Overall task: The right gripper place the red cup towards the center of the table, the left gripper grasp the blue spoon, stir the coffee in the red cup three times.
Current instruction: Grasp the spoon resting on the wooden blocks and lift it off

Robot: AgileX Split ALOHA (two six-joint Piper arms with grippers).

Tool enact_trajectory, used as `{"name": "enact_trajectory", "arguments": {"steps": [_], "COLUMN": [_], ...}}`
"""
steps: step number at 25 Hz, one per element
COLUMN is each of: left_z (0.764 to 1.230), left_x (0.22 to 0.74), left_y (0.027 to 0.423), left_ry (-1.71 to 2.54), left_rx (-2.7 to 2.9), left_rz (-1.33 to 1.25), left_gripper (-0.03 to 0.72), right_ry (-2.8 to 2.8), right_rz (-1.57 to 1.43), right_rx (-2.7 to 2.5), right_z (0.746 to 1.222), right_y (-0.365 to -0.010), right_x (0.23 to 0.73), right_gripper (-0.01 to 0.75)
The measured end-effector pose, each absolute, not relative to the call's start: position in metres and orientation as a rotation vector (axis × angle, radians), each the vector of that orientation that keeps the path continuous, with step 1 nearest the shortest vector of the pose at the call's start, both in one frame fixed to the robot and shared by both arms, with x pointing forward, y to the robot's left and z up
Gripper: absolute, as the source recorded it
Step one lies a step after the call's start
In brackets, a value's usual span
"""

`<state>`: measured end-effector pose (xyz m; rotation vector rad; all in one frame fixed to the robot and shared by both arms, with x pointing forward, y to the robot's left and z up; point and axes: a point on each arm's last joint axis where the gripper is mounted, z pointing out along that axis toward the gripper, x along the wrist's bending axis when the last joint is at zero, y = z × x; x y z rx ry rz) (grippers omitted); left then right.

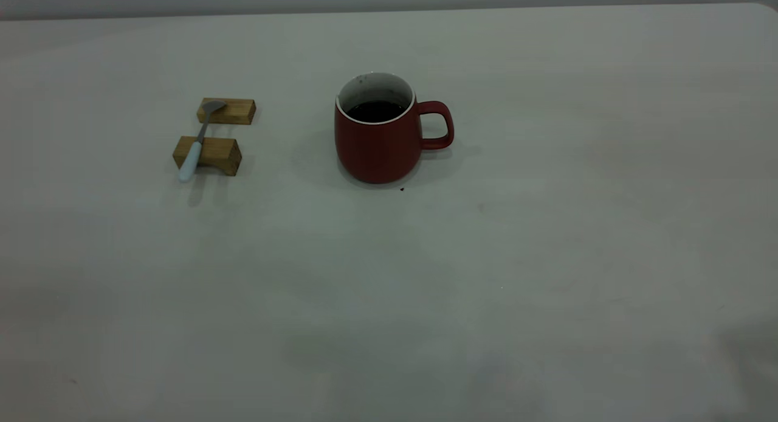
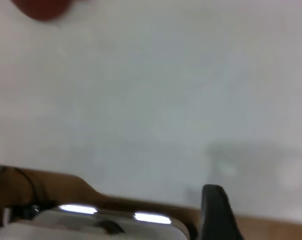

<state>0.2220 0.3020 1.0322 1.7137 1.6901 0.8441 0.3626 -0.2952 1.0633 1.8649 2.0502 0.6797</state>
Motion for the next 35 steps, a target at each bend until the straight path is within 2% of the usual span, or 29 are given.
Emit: {"name": "enact_trajectory", "arguments": {"steps": [5,11,18,25,35], "left_z": [1.032,1.032,1.032,1.032,1.032], "left_x": [0.222,0.222,0.222,0.222,0.222], "left_y": [0.302,0.302,0.302,0.302,0.302], "left_ry": [1.690,1.690,1.690,1.690,1.690], "left_rx": [1.714,1.714,1.714,1.714,1.714], "left_rz": [0.844,0.844,0.844,0.844,0.844], "left_gripper": [0.467,0.467,0.467,0.467,0.467], "right_ry": [1.976,1.821,1.700,1.669,1.664], "right_rz": [0.581,0.652,0.770,0.905,0.910], "right_rx": [1.876,1.936,1.786,1.622,1.614], "right_z": [1.045,1.031,1.037,1.039,1.039], "right_y": [-0.299,-0.296,-0.294,-0.292,-0.292], "right_x": [0.323,0.293,0.263,0.239,0.237], "right_gripper": [0.531,0.535,0.535,0.535,0.535]}}
